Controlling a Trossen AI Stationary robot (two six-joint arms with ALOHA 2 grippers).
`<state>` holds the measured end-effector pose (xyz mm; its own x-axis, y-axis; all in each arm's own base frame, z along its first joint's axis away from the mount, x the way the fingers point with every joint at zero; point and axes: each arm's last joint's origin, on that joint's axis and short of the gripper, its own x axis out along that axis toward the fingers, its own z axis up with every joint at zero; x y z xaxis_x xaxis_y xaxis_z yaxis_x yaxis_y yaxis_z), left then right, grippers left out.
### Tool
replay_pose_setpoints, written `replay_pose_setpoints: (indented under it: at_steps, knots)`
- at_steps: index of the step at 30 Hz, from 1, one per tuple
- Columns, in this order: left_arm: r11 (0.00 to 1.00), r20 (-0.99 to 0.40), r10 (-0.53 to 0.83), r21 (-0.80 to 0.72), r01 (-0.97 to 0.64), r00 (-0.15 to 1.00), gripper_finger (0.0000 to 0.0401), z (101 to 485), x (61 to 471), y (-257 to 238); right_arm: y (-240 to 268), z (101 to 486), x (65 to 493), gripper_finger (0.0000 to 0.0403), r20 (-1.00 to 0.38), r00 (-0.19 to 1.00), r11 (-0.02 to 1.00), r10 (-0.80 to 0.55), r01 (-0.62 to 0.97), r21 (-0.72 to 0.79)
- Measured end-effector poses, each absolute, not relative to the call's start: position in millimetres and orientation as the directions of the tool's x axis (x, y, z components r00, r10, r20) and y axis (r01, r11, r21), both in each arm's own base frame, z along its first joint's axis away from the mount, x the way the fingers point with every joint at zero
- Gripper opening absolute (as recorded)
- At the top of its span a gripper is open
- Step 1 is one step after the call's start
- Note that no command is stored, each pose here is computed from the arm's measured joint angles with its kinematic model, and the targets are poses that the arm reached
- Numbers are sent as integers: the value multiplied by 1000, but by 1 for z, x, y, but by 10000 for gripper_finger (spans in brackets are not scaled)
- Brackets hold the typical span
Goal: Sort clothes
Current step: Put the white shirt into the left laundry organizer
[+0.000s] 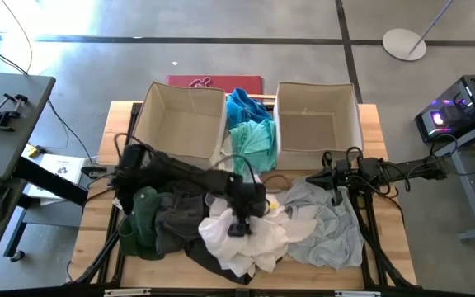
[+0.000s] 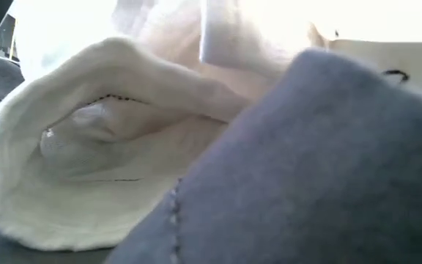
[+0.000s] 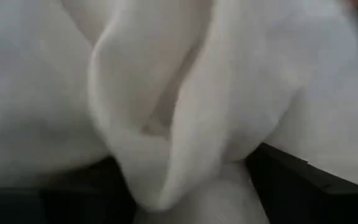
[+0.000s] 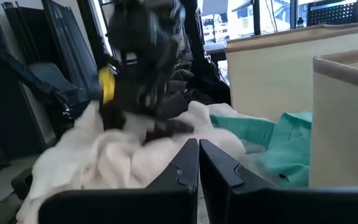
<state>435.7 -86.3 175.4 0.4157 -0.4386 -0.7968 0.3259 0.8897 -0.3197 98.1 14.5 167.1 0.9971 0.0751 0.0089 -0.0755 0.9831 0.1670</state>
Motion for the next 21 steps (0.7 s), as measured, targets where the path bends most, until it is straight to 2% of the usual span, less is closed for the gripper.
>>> replay_pose_setpoints:
  at_steps: [6, 10, 13, 15, 21]
  knots:
    - [909, -856, -362, -235, 345, 370, 301, 134, 443, -84, 15, 167, 98, 0, 9, 997, 983, 75, -75, 167]
    - [910, -882, -306, -160, 383, 359, 285, 124, 444, -82, 15, 167, 98, 0, 9, 997, 983, 75, -75, 167]
    - [906, -892, -220, -37, 421, 395, 241, 123, 445, -86, 15, 167, 98, 0, 9, 997, 983, 75, -75, 167]
    - [894, -884, -185, 30, 447, 430, 198, 126, 446, -88, 15, 167, 98, 0, 9, 997, 983, 75, -76, 167]
    - [875, -864, -164, 95, 474, 475, 31, 129, 449, -88, 15, 167, 98, 0, 9, 997, 983, 75, -75, 167]
